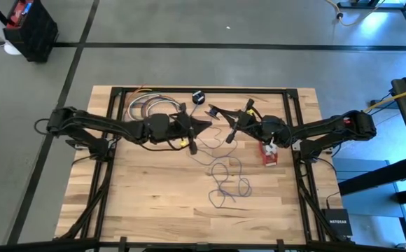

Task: Coil cords
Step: Coil the blue wire onto the spool

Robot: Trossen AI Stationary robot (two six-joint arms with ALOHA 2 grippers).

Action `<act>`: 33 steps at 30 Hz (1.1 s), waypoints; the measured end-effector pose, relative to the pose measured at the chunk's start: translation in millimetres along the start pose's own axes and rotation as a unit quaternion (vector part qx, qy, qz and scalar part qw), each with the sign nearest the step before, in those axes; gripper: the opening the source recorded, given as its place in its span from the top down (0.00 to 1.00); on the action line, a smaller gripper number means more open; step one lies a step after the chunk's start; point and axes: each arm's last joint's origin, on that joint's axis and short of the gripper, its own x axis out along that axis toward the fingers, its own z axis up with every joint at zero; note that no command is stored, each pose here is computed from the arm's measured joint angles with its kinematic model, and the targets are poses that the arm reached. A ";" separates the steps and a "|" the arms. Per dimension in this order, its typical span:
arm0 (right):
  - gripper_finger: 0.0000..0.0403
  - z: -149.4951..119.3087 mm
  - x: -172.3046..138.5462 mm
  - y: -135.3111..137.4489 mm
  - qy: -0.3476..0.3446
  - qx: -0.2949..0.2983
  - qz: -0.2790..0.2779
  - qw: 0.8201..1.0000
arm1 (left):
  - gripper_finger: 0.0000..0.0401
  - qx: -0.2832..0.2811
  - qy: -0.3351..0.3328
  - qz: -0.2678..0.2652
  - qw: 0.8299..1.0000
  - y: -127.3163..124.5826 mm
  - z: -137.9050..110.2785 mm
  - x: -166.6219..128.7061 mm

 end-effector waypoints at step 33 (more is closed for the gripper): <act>0.97 1.6 0.0 0.4 -0.012 0.044 0.011 0.999 | 0.98 0.145 0.252 0.075 0.954 1.0 -75.0 45.2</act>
